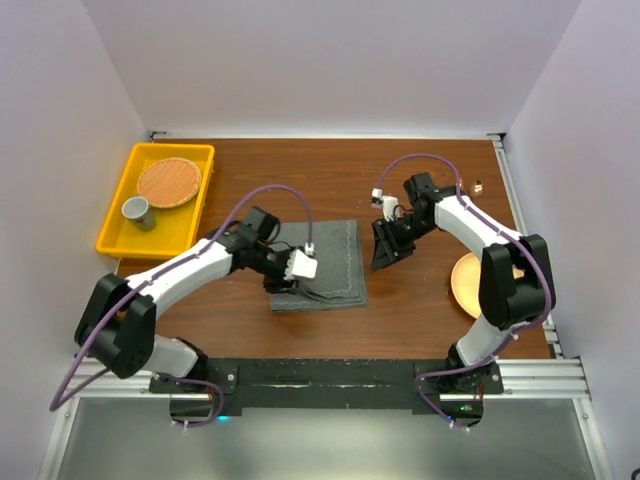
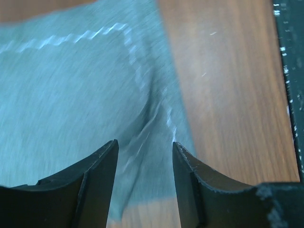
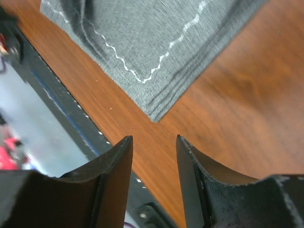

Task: Fold the napkin into a case and place the utensils inside
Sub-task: Smooth out the square-folded napkin at the center of the board.

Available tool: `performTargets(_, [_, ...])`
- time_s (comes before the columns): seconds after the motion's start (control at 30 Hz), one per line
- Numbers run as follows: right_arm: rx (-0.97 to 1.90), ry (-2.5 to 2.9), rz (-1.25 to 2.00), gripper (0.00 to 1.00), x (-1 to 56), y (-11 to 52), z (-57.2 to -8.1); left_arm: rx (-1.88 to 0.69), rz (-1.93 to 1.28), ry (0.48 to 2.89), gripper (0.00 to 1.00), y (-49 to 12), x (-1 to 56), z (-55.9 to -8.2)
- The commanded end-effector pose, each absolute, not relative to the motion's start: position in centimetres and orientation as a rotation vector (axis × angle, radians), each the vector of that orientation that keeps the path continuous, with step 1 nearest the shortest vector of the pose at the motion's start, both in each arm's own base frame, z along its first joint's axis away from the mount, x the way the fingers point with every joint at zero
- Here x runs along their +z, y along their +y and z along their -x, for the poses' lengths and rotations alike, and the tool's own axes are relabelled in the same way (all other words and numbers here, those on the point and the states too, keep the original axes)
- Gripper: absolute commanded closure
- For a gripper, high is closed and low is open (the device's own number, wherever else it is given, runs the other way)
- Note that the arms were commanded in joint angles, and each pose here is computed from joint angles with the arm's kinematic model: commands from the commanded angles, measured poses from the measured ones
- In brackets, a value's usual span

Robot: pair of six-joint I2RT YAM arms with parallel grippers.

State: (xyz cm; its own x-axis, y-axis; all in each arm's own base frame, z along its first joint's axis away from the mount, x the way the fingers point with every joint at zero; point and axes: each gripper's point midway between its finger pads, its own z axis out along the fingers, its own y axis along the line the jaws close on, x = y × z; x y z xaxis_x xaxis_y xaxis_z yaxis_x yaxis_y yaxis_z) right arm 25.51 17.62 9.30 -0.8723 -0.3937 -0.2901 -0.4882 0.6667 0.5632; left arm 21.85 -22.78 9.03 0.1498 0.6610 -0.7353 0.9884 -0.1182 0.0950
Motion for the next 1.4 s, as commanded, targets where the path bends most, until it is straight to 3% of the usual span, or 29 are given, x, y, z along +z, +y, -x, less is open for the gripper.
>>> performTargets(0.0, [1.004,2.761,0.423,0.54,9.4,16.8,-27.2,-0.594,-1.967,1.339,0.46,-26.7,10.1,-23.3])
performTargets(0.43, [1.184,2.858,0.154,0.35,6.6,18.1,-27.1,-0.585,-2.130,1.269,0.47,-31.9,7.0,-22.2])
performTargets(0.9, [1.270,2.910,0.019,0.34,4.5,18.8,-26.6,-0.597,-2.223,1.358,0.48,-31.6,3.9,-20.8])
performTargets(1.1, [1.283,2.923,0.004,0.35,4.1,19.1,-26.4,-0.570,-2.243,1.372,0.61,-31.3,3.2,-21.2])
performTargets(1.37, [1.306,2.951,-0.019,0.35,3.3,19.8,-26.1,-0.582,-2.177,1.378,0.90,-32.1,4.8,-21.5])
